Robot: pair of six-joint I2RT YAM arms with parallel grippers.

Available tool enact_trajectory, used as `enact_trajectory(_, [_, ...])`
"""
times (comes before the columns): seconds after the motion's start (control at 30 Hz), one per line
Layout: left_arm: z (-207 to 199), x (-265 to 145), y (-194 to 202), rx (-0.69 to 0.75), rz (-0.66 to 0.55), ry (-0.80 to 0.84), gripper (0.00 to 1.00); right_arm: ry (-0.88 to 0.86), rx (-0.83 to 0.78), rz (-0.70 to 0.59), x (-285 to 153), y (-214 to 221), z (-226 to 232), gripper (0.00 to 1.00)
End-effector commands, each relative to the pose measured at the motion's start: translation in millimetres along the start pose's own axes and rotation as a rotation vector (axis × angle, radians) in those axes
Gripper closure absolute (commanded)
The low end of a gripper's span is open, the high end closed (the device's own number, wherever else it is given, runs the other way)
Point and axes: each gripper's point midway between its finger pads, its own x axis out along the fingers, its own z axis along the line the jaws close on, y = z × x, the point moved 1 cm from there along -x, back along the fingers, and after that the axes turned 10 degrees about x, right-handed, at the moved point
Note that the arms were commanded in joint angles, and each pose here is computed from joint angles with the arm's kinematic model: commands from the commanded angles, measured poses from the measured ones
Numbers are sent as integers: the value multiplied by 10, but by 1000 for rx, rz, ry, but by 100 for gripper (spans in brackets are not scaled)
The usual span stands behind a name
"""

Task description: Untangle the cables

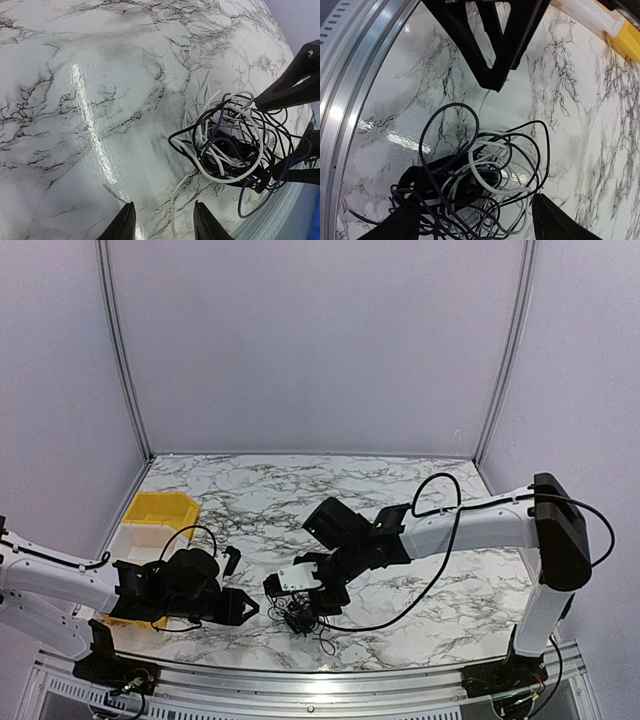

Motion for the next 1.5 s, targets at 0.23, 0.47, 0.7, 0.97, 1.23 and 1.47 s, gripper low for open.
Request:
enact_trajectory(0.23, [22,28,47,-1,12,8,83,8,42,7,189,105,1,26])
enact_trajectory(0.47, [-74,-213,-324,41,-109,-4,100,24,120,23,214,287,-139,45])
enact_trajectory(0.7, [-265,-992,-1053,100,-349,-31,100,110,306,-18,-219,617,-736,67])
enact_trajectory(0.97, [-443,-1698,-1569,157,-482,-60,100,238,502,-76,-860,1135,-1220,80])
enact_trajectory(1.23, [-681,-1712,-1808,213,-476,-39,100,300,281,-152,-1240,583,-917,64])
enact_trajectory(1.47, [-836,-1697,-1931,211,-470,-5,100,184,101,-179,-798,-236,-446,37])
